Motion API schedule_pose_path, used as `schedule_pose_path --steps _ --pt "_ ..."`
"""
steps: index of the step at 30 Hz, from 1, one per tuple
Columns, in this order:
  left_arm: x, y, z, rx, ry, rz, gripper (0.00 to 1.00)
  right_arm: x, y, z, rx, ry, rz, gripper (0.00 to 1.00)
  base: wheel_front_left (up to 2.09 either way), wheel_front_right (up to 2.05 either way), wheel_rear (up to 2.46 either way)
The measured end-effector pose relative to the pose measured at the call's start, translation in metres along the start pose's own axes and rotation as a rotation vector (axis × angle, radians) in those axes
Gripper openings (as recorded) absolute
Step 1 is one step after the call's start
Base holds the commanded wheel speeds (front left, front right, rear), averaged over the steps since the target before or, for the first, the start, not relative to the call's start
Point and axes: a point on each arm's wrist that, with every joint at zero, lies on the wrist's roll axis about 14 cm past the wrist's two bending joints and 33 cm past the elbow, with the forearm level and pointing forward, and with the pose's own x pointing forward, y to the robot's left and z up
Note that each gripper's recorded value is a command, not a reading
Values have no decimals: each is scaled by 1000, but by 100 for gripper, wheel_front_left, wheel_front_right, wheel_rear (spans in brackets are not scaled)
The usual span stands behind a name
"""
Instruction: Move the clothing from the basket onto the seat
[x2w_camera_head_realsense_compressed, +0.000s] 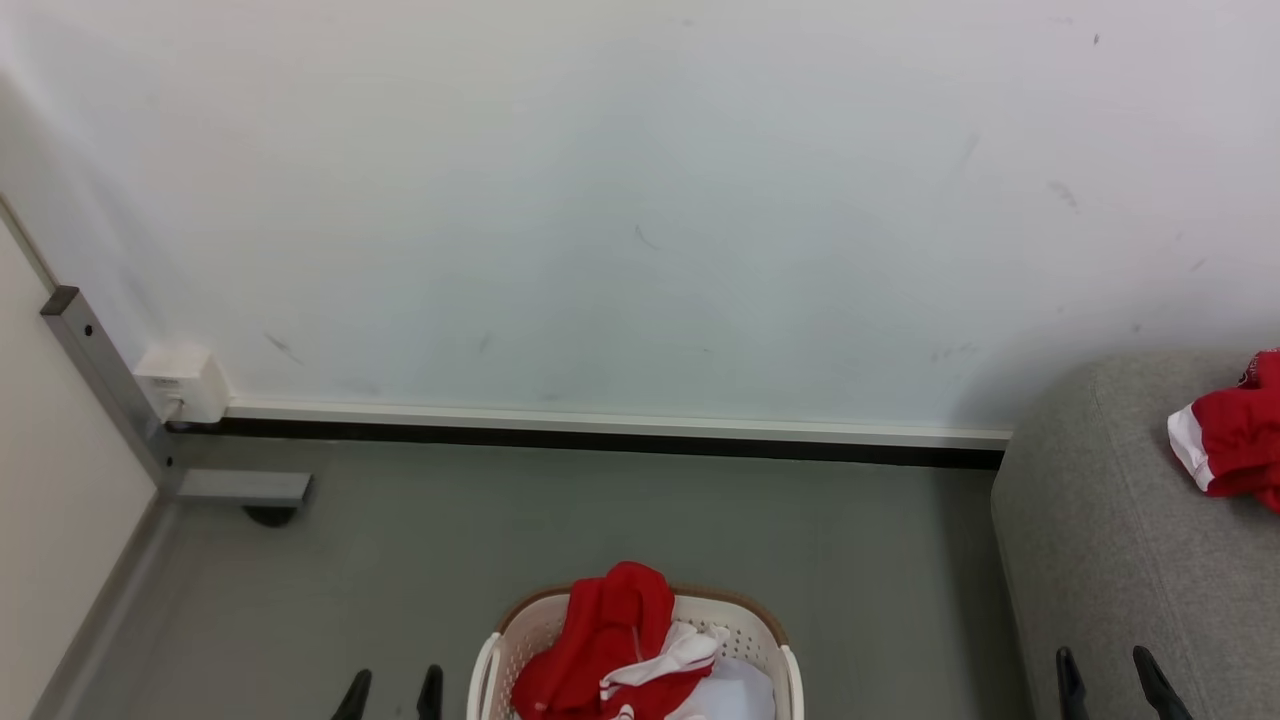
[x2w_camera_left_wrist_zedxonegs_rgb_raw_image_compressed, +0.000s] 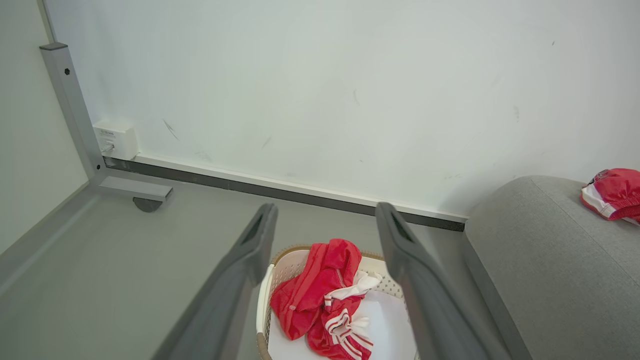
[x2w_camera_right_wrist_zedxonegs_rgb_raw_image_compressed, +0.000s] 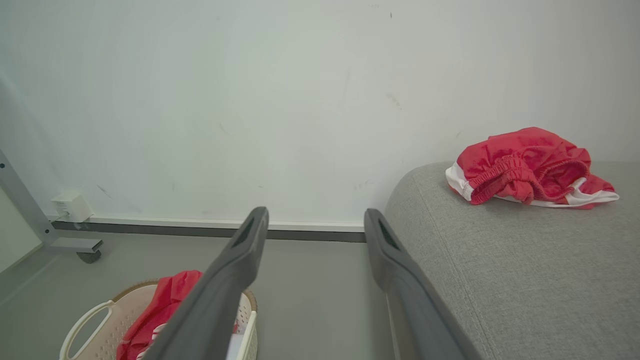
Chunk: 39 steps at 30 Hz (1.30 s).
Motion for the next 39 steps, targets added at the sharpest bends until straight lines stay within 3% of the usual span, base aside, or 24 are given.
schedule_pose_path --steps 18,27,39 --pt "4 -6 -3 11 9 -28 100 -2 -1 2 23 -10 -11 100 0 0 0" --pt "27 -37 10 44 -25 -129 100 2 -4 9 23 -31 -20 100 0 0 0" --pt "74 -102 -56 126 298 -335 100 12 -27 20 10 -59 -88 100 0 0 0"
